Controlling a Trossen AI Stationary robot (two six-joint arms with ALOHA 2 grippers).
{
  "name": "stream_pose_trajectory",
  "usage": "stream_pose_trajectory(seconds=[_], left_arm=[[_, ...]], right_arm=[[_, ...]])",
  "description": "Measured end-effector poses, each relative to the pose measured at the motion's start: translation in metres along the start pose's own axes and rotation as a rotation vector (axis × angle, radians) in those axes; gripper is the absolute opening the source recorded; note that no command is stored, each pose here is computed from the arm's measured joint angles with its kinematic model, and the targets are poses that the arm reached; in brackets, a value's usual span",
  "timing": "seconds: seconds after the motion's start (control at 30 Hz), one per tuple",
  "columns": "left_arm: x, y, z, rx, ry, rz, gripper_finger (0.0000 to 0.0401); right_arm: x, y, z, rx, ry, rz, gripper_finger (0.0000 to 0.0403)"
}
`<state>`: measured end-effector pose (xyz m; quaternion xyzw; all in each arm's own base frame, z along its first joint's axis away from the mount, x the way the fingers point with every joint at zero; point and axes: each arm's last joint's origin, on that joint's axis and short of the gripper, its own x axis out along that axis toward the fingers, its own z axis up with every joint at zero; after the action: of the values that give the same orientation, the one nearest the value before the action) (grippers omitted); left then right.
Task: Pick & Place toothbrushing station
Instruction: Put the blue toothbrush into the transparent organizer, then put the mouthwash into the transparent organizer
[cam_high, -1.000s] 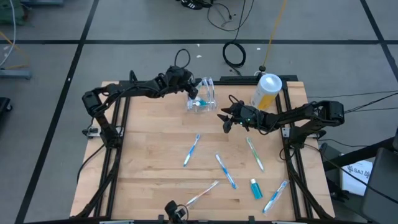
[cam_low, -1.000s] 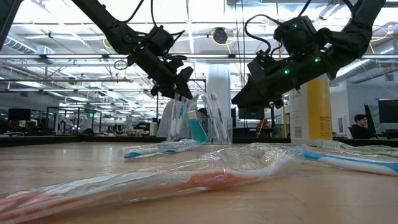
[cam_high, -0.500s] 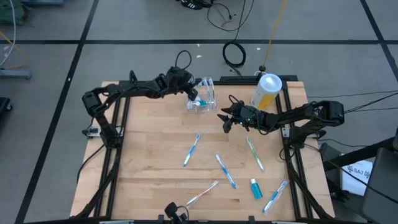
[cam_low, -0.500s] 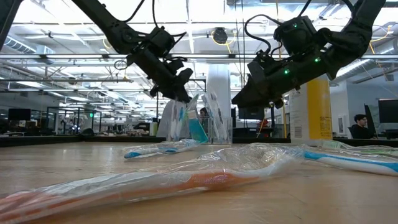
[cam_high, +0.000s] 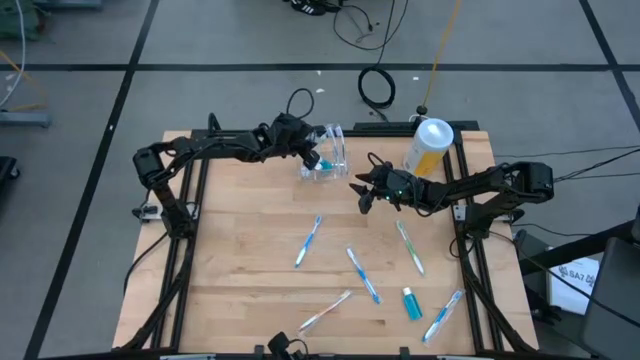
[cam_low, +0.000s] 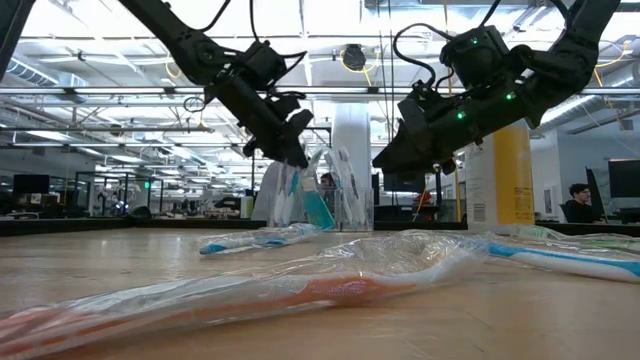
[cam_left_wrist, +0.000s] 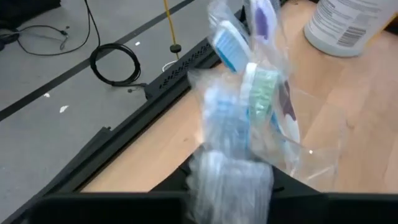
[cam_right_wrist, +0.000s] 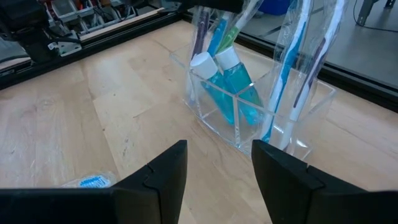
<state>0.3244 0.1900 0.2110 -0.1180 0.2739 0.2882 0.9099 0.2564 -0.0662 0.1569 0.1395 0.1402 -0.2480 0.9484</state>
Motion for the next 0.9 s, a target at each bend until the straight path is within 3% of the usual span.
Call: stream_pose_trajectory(seconds=[0.2,0.5,0.9], left_arm=[[0.0,0.002,-0.004,0.049,0.041,0.054,0.0113],[-0.011,-0.005,-0.003,0.1,0.075,0.044,0.0198],[-0.05,-0.006,-0.003,0.118,0.209,0.048,0.0218]], right_arm=[[0.0,0.0,0.0,0.0,0.0,0.0,0.0171],[0.0,0.0,0.0,-0.001,0.003,-0.001,0.0171],[0.0,0.001,-0.001,-0.102,0.015,0.011,0.0171]])
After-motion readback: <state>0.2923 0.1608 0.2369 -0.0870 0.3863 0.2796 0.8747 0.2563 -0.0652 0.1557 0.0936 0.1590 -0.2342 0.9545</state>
